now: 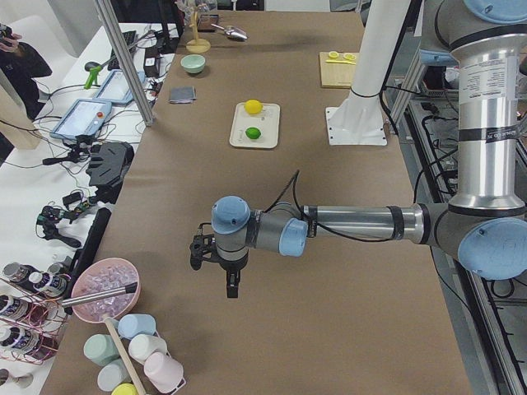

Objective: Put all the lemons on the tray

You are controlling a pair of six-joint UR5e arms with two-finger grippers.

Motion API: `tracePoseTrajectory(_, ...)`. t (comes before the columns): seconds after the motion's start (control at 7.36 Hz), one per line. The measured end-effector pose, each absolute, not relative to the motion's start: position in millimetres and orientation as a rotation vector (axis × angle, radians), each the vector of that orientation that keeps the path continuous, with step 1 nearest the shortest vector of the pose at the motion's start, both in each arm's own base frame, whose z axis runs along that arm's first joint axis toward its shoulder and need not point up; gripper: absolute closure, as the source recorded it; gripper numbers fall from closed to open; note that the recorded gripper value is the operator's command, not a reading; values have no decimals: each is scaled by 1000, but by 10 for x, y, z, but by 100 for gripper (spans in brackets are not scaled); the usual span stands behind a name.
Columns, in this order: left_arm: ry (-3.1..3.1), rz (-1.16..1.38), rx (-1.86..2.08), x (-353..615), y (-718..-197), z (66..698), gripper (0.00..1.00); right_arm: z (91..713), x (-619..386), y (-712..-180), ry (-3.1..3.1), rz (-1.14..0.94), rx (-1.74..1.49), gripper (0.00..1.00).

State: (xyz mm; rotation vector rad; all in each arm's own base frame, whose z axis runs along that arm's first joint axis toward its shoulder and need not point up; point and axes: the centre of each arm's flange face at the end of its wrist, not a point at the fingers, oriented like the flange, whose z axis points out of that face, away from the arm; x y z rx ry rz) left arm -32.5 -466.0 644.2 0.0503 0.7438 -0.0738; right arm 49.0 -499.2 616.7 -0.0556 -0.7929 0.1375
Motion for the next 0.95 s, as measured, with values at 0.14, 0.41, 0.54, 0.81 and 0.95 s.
tracePoseTrajectory(0.14, 752, -80, 42, -333, -4636, 6296, 2, 6173, 505, -4990, -791, 142, -58, 0)
tracePoseTrajectory(0.41, 755, -84, 22, -347, -4579, 6132, 2, 6183, 520, -4982, -795, 148, -62, 0)
tracePoseTrajectory(0.54, 752, -83, 21, -354, -4567, 6120, 2, 6186, 533, -4974, -798, 151, -63, 0)
tracePoseTrajectory(0.81, 747, -83, 19, -364, -4558, 6132, 2, 6198, 550, -4959, -801, 157, -65, 0)
tracePoseTrajectory(0.95, 746, -83, 19, -365, -4556, 6138, 2, 6201, 551, -4954, -802, 158, -69, 0)
